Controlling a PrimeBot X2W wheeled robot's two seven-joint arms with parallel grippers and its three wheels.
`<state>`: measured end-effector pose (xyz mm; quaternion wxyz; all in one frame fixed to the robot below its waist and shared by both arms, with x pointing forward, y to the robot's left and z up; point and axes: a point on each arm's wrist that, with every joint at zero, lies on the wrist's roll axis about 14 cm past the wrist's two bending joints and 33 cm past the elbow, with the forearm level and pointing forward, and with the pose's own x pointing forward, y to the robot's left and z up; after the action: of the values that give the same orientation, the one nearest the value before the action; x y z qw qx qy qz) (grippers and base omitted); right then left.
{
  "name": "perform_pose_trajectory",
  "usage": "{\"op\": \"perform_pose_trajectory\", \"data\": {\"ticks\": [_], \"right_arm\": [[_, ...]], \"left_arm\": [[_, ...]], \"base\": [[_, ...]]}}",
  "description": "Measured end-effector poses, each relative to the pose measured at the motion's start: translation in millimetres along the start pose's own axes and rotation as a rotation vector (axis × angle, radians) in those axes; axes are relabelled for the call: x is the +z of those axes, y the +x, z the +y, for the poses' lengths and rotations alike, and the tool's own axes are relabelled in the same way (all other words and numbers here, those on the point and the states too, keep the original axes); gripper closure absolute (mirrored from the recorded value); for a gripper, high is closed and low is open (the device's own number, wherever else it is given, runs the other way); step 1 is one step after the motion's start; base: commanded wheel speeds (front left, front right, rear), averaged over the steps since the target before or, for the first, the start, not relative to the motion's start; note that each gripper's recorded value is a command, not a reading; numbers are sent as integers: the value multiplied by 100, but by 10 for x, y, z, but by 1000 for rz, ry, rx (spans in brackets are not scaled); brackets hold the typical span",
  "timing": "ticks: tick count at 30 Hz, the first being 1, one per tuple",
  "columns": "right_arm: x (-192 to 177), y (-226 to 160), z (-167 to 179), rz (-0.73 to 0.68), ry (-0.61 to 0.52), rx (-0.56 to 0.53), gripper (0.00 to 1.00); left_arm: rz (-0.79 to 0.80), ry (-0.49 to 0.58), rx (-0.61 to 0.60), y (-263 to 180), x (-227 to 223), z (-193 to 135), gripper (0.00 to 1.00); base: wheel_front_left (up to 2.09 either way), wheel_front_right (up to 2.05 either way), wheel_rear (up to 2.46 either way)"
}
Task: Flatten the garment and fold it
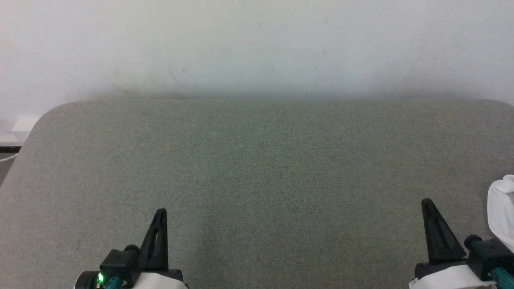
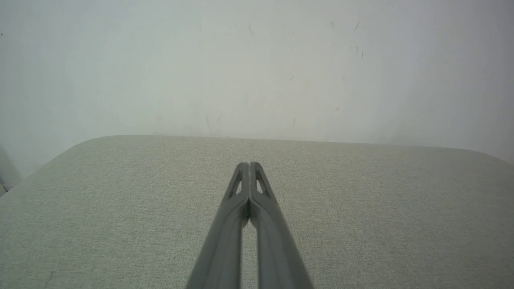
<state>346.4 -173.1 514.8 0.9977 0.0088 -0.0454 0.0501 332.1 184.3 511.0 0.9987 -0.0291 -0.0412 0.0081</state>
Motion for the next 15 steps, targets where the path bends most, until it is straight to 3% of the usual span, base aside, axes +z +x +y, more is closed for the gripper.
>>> {"op": "perform_pose_trajectory", "data": {"ticks": [15], "right_arm": [[5, 31, 11, 13, -7, 4, 100]], "left_arm": [[19, 9, -8, 43, -9, -20, 100]], "base": [[0, 0, 0]]}}
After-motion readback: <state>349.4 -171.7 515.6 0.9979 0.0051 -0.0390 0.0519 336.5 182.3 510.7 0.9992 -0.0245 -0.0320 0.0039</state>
